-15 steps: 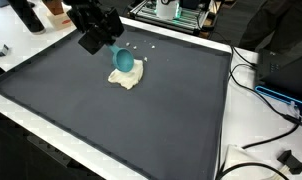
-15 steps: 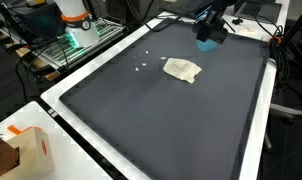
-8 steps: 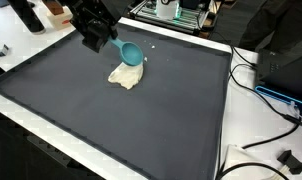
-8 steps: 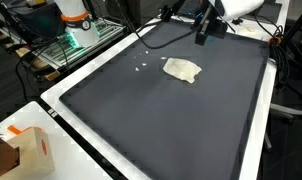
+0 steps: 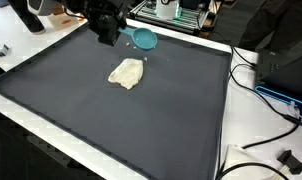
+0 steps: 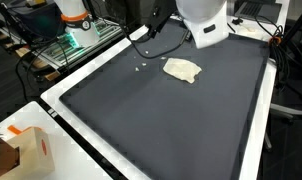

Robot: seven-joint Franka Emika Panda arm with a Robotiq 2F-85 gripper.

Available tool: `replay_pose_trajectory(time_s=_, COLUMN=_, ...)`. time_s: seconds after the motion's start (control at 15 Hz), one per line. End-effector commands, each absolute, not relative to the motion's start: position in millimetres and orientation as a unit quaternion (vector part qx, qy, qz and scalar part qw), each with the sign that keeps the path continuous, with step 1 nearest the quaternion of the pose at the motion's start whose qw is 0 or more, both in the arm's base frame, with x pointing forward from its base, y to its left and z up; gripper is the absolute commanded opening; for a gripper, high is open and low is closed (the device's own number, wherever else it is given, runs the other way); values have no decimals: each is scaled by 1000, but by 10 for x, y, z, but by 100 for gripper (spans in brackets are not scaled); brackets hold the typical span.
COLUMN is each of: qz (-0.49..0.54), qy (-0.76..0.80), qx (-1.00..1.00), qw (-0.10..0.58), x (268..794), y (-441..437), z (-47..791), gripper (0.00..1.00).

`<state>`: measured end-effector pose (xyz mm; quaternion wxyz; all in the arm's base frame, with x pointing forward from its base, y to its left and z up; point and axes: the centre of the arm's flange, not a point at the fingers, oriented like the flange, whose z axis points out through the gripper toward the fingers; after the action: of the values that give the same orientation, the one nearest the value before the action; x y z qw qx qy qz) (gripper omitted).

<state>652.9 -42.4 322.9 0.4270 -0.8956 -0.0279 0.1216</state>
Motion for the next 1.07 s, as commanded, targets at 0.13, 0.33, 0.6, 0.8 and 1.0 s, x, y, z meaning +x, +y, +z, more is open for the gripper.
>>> replay_pose_trajectory(time_s=0.13, qz=139, qy=10, qx=-850, qw=508, x=6523, y=-534, z=2983, gripper=19)
replay_pose_trajectory(time_s=0.33, qz=138, qy=30, qx=-835, qw=532, x=6563, y=-537, z=2843, gripper=19)
replay_pose_trajectory(time_s=0.6, qz=138, qy=67, qx=-826, qw=543, x=6574, y=-498, z=2659, gripper=19)
replay_pose_trajectory(time_s=0.8, qz=131, qy=79, qx=-832, qw=534, x=6552, y=-486, z=2583, gripper=19)
replay_pose_trajectory(time_s=1.0, qz=109, qy=77, qx=-843, qw=521, x=6549, y=-493, z=2544, gripper=19)
